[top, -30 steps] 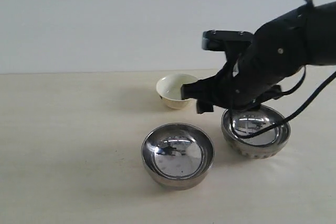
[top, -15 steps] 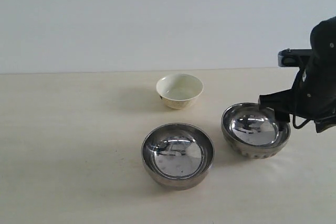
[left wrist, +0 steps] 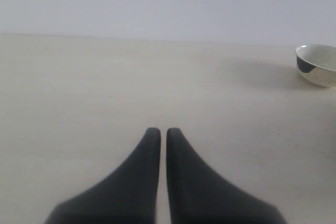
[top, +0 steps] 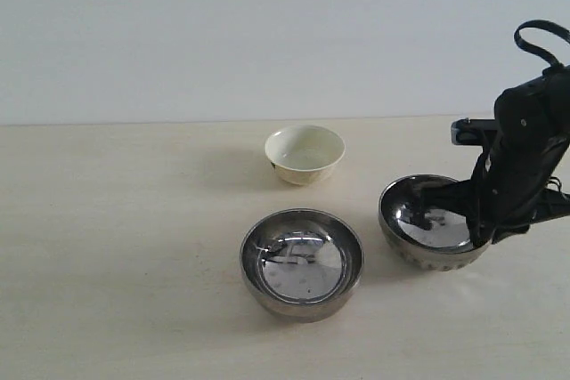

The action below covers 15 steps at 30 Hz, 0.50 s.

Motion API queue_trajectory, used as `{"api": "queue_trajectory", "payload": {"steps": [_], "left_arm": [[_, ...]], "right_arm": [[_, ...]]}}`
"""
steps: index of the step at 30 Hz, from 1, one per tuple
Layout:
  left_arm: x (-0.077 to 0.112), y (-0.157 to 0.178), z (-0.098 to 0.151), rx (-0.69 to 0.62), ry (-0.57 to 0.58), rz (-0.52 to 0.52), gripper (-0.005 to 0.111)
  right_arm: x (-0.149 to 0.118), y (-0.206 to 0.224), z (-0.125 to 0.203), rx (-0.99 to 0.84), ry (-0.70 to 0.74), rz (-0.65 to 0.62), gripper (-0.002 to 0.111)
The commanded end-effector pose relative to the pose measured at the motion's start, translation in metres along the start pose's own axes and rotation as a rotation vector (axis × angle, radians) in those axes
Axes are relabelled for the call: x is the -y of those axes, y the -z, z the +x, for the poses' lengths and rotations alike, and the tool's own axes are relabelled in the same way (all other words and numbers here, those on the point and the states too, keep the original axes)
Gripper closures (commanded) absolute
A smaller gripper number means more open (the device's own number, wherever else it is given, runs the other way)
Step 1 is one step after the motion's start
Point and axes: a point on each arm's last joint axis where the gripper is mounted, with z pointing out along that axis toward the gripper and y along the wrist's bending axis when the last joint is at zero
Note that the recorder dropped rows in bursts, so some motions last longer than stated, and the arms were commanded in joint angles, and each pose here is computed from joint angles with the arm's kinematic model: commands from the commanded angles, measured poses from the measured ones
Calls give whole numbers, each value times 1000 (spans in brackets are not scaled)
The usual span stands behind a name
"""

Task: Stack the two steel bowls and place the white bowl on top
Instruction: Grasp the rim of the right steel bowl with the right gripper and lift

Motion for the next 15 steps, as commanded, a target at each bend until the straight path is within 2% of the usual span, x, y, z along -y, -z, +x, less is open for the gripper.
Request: {"api": "queue_trajectory", "payload": {"steps": [1, 6, 15], "left_arm": [[0, 0, 0, 7, 4, 5, 103], [0, 0, 0, 7, 4, 5, 103], [0, 0, 0, 7, 4, 5, 103]], "right_arm": [[3, 1, 0, -6, 28, 11, 108], [4, 20, -4, 34, 13, -5, 108], [10, 88, -10, 191, -12, -73, 108]]}}
